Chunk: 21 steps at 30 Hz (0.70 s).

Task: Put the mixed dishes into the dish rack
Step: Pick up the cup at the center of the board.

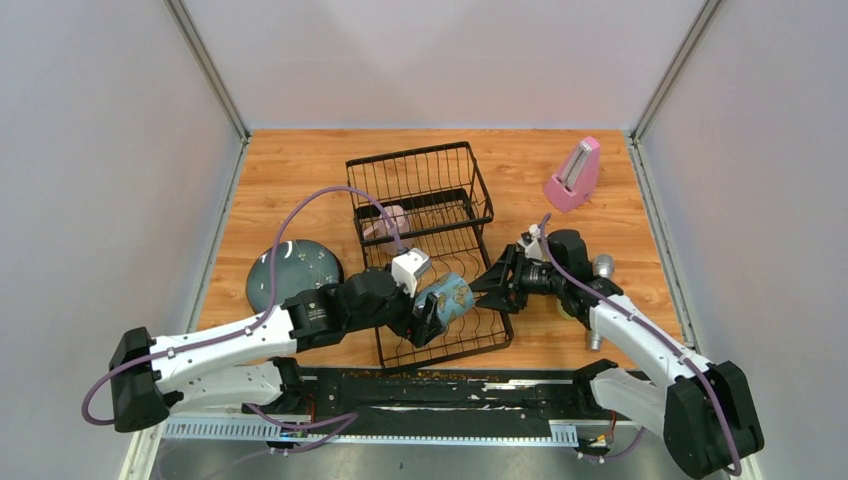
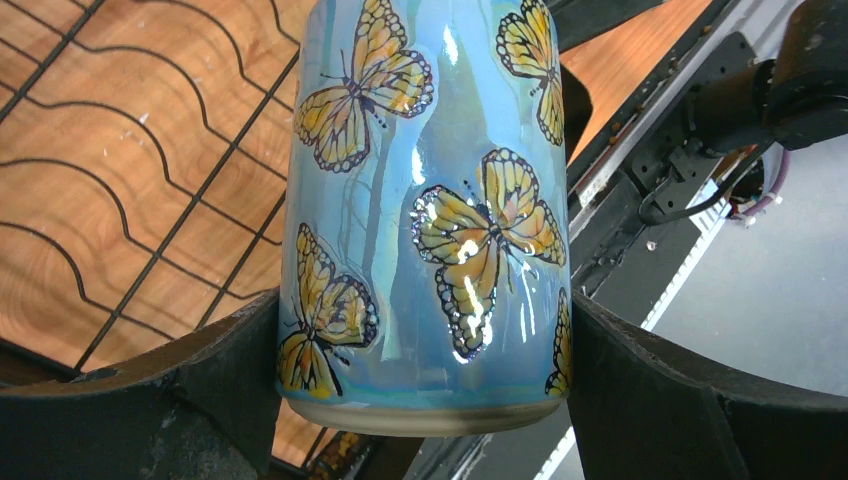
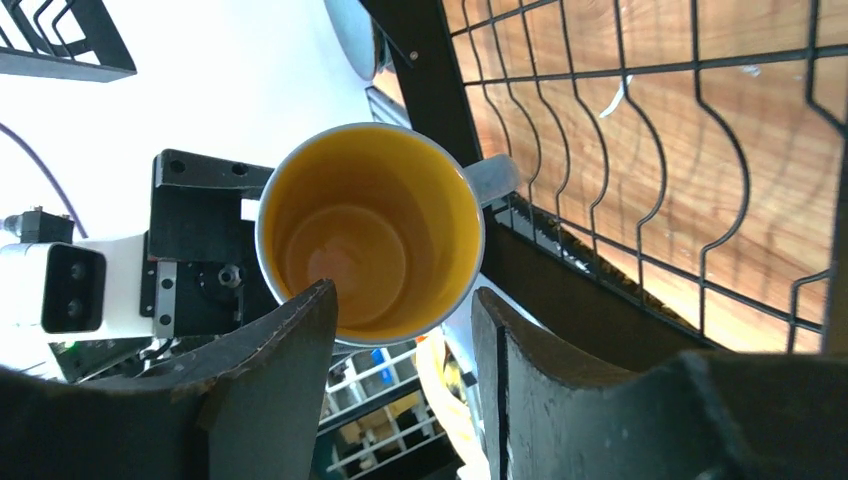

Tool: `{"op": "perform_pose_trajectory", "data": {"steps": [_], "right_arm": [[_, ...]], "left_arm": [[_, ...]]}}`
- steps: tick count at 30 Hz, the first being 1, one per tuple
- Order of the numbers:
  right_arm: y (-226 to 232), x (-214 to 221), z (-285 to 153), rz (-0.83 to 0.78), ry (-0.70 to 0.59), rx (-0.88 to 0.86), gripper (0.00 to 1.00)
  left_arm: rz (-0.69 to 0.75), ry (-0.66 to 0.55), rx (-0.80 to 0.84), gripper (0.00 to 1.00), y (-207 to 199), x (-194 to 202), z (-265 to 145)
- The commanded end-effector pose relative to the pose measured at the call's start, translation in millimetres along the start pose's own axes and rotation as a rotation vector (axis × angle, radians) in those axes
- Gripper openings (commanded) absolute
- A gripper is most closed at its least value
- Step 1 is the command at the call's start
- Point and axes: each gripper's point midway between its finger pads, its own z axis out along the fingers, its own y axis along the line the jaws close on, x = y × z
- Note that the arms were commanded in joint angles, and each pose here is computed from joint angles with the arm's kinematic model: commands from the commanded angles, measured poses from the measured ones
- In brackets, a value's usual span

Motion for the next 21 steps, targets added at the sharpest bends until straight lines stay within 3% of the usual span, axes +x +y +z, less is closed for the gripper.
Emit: {"op": "perform_pose_trajectory", "data": {"steps": [1,11,21], "right_arm": [[12.3,5.8,-6.0,-0.104,0.001,0.012,0.53],[6.0,1.7,-7.7,-0.146,-0.038,0.060,0.54],[-0.9,2.1,-3.4,-0.167,-0.028,0.092,0.54]], "left_arm": [[-0.084,-0.052,-0.064,0.00,-3.7,-35.8,-2.7],[-0.081,-0.030,-0.093,0.00,-3.7,-44.9,-6.4],[-0.049,0.109,-0.141,0.00,-0.1,-39.8,7.2]]}}
